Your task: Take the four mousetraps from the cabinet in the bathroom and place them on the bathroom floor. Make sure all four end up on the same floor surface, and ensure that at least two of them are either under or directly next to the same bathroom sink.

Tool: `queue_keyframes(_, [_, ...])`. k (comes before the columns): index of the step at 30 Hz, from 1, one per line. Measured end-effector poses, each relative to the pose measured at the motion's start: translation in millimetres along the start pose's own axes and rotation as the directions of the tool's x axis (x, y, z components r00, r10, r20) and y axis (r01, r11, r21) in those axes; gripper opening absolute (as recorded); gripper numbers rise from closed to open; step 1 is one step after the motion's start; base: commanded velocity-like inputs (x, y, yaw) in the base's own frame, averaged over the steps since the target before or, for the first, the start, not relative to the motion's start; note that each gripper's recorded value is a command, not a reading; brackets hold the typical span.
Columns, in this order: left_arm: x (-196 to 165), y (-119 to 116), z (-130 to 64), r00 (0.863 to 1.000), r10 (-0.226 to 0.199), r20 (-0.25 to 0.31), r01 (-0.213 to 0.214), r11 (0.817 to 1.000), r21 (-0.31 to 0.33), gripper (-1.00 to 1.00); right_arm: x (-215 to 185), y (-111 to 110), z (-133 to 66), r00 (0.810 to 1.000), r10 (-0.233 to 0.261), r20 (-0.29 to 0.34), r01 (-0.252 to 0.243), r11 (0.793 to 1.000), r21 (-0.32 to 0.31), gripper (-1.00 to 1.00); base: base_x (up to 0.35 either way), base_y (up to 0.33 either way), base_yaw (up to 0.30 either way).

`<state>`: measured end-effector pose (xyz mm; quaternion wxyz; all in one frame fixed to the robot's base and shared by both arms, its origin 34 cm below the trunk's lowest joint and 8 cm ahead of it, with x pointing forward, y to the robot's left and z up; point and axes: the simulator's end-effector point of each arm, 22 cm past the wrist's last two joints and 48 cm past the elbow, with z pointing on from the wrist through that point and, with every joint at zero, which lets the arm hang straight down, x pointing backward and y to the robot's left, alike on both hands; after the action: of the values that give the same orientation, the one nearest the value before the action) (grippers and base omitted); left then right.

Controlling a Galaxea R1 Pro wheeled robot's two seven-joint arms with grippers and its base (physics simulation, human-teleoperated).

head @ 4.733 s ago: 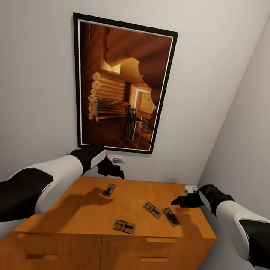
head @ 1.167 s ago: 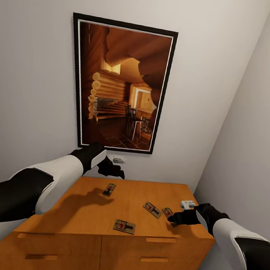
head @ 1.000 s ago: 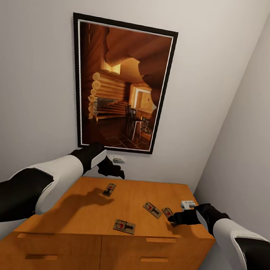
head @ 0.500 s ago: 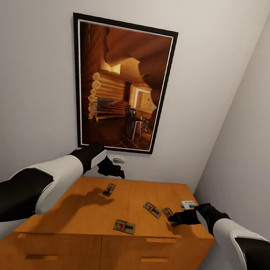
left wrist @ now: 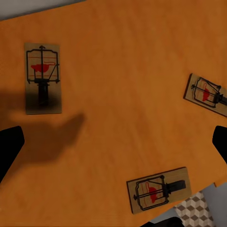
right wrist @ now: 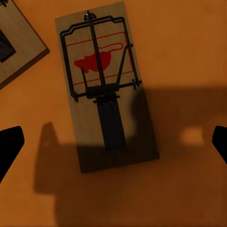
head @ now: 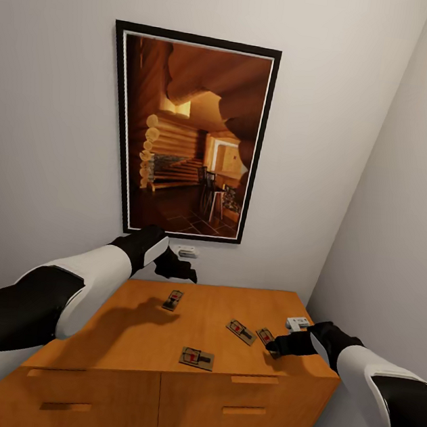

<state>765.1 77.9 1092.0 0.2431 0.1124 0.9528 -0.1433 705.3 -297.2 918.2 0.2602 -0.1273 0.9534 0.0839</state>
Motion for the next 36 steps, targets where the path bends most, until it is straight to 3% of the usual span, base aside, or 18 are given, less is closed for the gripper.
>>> queue_keyframes(36, [0.3,-0.2,0.1,1.0,0.001,-0.001,-0.001,1.0,-0.001,1.0,3.3,-1.4,-1.6,1.0,0.009,-0.016,-0.009,1.0,-0.005,1.0,0.0,0.0,0.0])
